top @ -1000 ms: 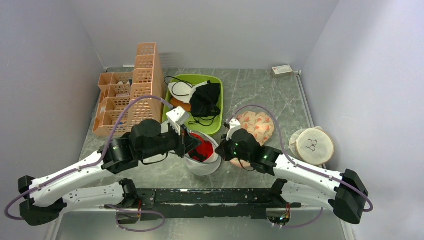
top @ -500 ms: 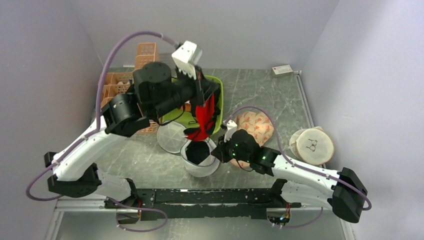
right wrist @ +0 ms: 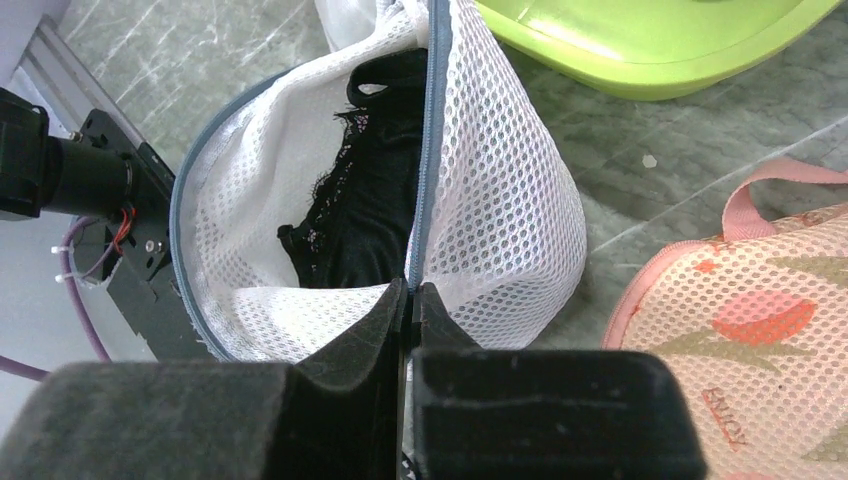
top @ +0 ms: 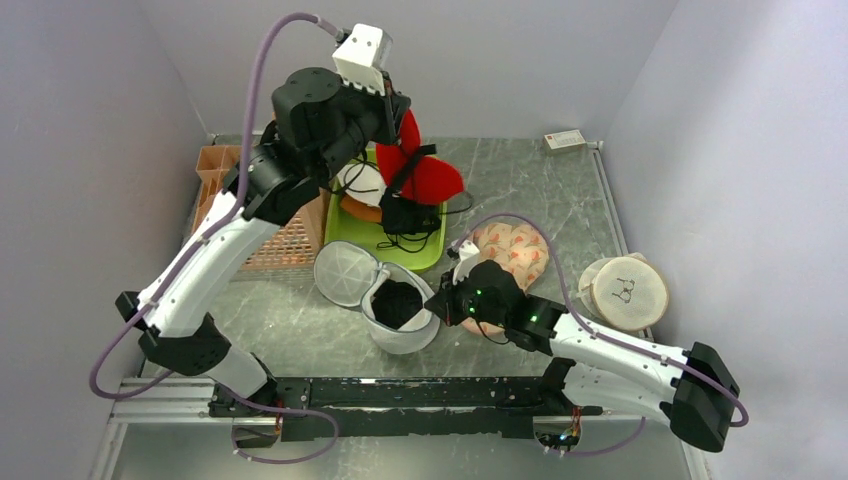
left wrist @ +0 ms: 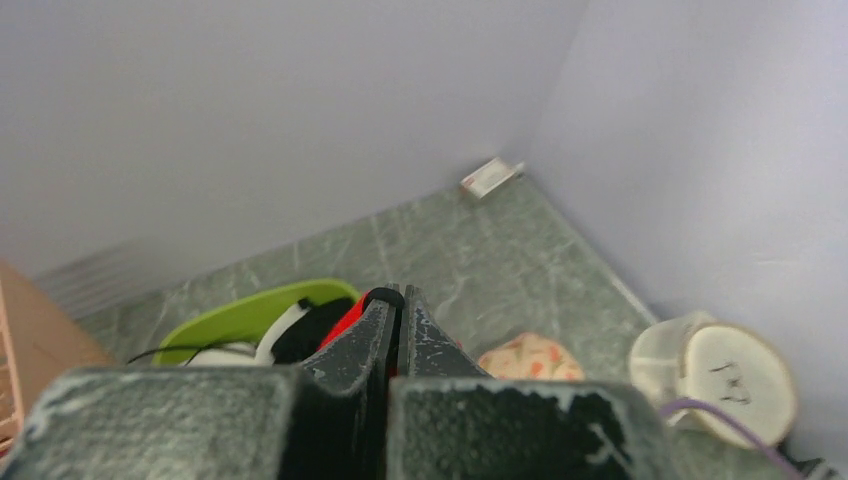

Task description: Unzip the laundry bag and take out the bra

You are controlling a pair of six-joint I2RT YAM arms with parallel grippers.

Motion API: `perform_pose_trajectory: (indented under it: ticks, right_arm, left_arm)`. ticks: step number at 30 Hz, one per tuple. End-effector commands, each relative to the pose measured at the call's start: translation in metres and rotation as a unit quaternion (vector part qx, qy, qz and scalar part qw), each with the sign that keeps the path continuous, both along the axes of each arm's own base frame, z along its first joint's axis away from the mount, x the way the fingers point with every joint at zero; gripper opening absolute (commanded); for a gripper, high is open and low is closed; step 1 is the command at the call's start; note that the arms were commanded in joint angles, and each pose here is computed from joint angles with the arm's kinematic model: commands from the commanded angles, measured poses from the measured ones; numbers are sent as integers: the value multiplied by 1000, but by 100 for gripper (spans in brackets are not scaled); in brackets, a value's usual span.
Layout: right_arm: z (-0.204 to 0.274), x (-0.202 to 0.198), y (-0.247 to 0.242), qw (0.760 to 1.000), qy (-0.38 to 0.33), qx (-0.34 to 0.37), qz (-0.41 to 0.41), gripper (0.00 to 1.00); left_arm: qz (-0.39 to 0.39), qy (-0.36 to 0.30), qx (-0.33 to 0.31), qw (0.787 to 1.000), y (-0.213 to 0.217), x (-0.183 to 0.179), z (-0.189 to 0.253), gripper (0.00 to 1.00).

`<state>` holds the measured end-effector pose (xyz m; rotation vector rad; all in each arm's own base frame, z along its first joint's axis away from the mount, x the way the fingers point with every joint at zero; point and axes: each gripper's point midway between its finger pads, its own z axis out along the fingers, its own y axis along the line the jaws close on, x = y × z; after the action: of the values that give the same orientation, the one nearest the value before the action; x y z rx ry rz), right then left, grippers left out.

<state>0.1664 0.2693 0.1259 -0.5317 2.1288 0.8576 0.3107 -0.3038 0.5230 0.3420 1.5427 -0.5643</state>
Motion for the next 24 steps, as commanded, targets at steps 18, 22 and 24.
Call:
perform_pose_trajectory:
  ticks: [18, 22, 24]
  right_arm:
    - [-3, -1, 4, 1000, 4, 11, 1, 0]
    - [-5, -3, 4, 1000, 14, 21, -5, 0]
    - [-7, -3, 3, 1000, 14, 22, -7, 0]
  left_arm:
    - [37, 259, 166, 951, -3, 96, -315, 7]
    - [36, 284, 173, 942, -2, 95, -325, 13]
    - [32, 277, 159, 947, -1, 90, -320, 20]
